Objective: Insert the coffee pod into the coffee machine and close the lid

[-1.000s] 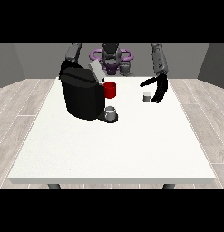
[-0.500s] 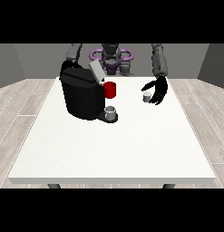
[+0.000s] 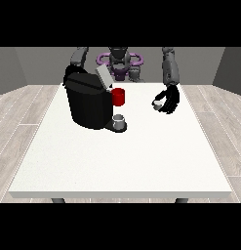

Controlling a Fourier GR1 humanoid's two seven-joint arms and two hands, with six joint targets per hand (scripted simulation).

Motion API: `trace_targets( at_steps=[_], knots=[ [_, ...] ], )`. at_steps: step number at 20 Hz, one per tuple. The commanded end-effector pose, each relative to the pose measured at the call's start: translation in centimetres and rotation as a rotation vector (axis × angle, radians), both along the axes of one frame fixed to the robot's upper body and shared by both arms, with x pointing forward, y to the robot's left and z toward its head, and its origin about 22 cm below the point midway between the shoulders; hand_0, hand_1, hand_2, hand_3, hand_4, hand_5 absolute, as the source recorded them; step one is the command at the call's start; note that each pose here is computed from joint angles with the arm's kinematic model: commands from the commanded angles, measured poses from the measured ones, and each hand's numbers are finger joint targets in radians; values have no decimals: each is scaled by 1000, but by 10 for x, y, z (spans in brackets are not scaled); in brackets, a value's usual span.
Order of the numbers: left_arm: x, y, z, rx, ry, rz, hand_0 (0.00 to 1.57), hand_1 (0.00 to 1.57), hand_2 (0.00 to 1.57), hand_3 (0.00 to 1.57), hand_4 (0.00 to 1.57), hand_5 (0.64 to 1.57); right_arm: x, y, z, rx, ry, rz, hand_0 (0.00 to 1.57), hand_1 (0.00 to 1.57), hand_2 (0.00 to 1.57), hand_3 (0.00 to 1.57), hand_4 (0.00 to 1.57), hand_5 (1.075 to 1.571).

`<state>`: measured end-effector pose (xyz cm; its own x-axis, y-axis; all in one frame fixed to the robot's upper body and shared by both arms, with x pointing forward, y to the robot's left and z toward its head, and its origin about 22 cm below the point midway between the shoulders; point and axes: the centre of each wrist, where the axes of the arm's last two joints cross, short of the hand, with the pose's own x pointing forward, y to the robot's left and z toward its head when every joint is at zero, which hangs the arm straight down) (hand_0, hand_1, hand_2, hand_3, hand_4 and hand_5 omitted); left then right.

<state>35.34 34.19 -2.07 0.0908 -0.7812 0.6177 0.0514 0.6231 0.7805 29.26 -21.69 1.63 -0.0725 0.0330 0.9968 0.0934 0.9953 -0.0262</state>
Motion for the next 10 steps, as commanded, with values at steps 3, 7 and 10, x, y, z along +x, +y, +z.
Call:
trace_targets(
  at_steps=[3,7,10],
  knots=[
    [14,1,15,122,-42,-18,930,930,1040,820,281,1571,7,12,2,28,-62,-7,0,0,0,0,426,1571],
    [-3,-12,-12,143,58,-71,1115,1115,1173,966,280,1571,-7,-12,-33,37,11,-62,0,0,0,0,424,1571],
    [15,10,21,116,-52,-97,1266,1266,1399,1363,507,1571,2,-10,-15,58,-21,-34,0,0,0,0,429,1571]
  ],
)
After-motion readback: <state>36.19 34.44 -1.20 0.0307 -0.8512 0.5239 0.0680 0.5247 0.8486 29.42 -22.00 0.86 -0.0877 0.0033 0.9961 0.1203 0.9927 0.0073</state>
